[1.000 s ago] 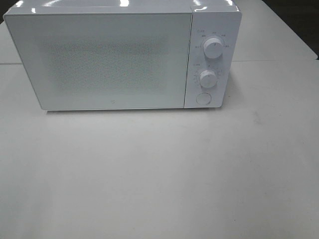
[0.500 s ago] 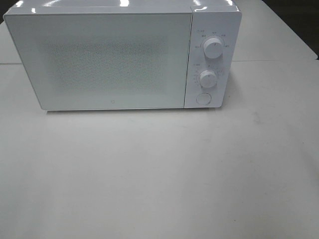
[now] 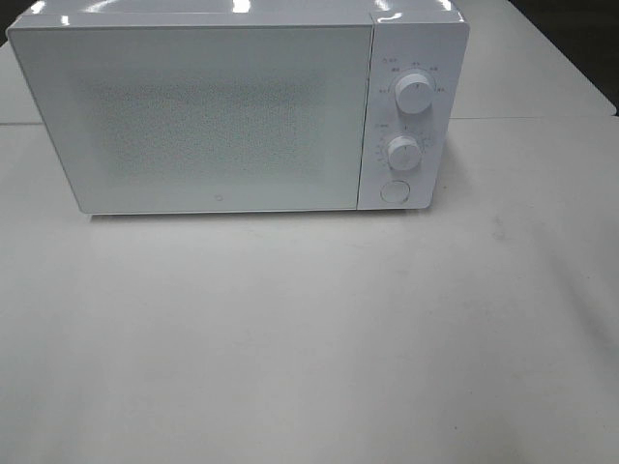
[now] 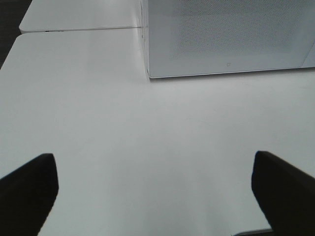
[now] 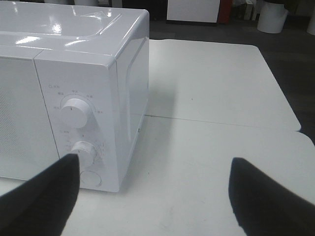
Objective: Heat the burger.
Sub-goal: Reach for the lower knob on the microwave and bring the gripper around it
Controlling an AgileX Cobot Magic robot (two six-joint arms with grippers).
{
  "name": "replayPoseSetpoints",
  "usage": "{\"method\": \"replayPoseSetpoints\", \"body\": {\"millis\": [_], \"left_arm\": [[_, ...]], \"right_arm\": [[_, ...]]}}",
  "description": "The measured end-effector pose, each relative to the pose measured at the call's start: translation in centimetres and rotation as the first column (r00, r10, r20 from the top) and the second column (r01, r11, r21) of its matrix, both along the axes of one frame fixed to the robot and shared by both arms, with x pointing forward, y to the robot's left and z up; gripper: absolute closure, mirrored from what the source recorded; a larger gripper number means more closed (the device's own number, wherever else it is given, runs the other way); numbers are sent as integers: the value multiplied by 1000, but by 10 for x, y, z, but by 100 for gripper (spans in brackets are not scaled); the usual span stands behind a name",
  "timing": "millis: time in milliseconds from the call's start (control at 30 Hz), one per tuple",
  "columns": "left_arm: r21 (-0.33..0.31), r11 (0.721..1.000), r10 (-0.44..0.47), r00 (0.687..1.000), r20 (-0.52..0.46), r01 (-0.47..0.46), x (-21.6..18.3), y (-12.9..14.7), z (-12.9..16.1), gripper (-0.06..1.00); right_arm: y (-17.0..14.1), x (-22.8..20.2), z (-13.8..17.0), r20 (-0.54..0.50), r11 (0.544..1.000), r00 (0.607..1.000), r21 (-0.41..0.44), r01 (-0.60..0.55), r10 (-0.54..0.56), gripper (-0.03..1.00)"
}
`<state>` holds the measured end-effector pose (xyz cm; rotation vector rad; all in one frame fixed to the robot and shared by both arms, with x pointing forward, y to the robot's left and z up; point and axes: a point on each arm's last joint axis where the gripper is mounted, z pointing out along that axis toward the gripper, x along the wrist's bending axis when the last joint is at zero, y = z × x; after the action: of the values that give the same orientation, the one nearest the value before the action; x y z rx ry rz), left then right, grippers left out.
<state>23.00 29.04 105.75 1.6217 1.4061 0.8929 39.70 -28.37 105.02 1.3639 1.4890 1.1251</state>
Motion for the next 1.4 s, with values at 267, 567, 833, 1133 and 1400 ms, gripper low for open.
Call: {"method": "replayPoseSetpoints", "body": {"millis": [267, 567, 833, 1133, 1400], "left_arm": [[0, 1000, 0, 1000, 0, 0, 0, 0, 0, -5], [0, 1000, 0, 1000, 0, 0, 0, 0, 0, -5], [0, 1000, 0, 1000, 0, 0, 0, 0, 0, -5], [0, 1000, 0, 1000, 0, 0, 0, 0, 0, -5], [0, 1000, 0, 1000, 0, 0, 0, 0, 0, -5]], "right_arm": [[3, 18, -30, 51, 1000, 999, 13, -17, 17, 21], [1, 26, -55, 32, 999, 999, 33, 23, -24, 21], [3, 27, -75, 28, 996, 996, 33, 83, -84, 21], [32, 24, -87, 44, 998, 999, -45, 32, -30, 21], [52, 23, -99, 59, 994, 994, -59, 96, -93, 21]]}}
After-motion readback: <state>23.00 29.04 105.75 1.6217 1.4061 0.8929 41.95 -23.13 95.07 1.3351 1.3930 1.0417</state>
